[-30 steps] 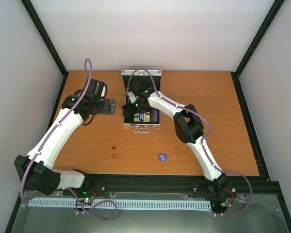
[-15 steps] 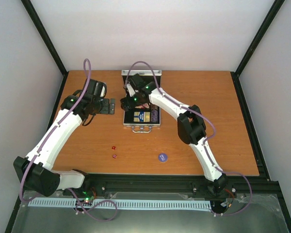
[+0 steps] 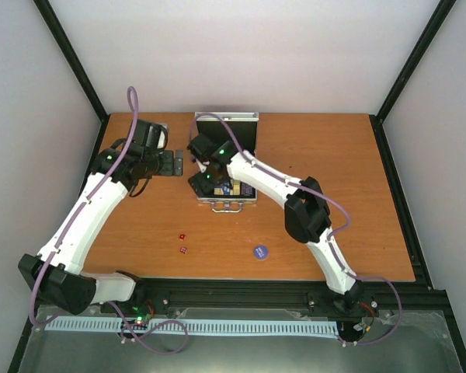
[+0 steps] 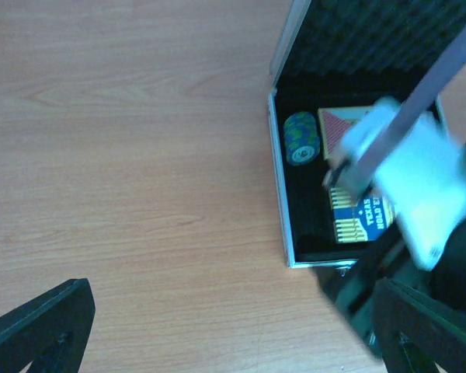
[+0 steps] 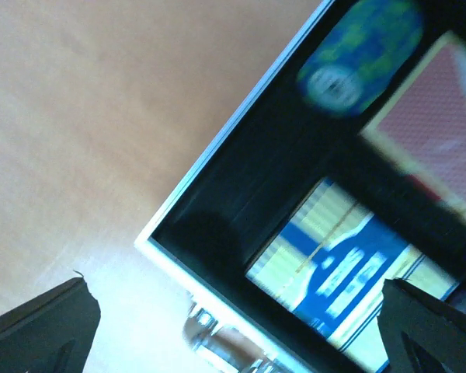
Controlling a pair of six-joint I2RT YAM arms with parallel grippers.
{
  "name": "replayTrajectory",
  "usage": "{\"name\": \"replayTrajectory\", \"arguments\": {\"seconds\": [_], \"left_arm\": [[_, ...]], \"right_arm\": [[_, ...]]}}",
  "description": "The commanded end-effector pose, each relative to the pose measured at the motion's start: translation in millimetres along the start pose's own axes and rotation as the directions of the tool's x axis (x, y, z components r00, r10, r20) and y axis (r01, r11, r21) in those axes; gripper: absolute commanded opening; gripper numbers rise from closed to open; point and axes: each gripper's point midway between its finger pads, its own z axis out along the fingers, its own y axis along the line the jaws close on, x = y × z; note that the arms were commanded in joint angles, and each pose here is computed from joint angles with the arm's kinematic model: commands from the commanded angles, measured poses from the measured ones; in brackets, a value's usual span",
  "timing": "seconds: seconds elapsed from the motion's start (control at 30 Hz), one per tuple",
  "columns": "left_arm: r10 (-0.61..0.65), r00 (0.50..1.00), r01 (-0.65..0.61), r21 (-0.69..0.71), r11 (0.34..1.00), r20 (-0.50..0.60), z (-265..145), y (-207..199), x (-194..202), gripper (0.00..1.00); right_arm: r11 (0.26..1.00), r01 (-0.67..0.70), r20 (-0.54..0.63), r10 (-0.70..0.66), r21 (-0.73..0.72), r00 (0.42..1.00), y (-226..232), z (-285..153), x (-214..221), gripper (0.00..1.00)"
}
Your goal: Pack up texas hold em set
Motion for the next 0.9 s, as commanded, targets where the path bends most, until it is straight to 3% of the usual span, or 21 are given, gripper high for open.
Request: {"name": "replayTrajectory", "arguments": {"seconds": [0.0, 0.4, 0.63, 0.87], "left_arm": [[-0.028, 0.996, 0.025, 0.034, 0.999, 0.08, -31.6, -3.3, -24.7, 1.0], [-0.108, 0.965, 0.11, 0.003, 0.994, 0.24, -106.4, 23.9, -37.3, 1.0], [-0.141, 0.94, 0.168, -0.062, 0.984, 0.311, -136.6, 48.0, -32.8, 1.0], [-0.173, 0.911, 0.176, 0.028, 0.984, 0.374, -166.9, 43.5, -37.1, 1.0]], "right_arm": [[0.998, 0.046, -0.067, -0.042, 0.045, 0.997, 24.8, -34.6, 31.9, 1.0], [0.993, 0.09, -0.19, -0.105, -0.082, 0.976, 128.4, -37.7, 110.9, 0.93], [0.987, 0.092, -0.209, -0.118, -0.129, 0.971, 174.9, -30.2, 126.5, 0.9], [0.984, 0.101, -0.236, -0.134, -0.147, 0.962, 202.6, -19.3, 138.1, 0.82]]}}
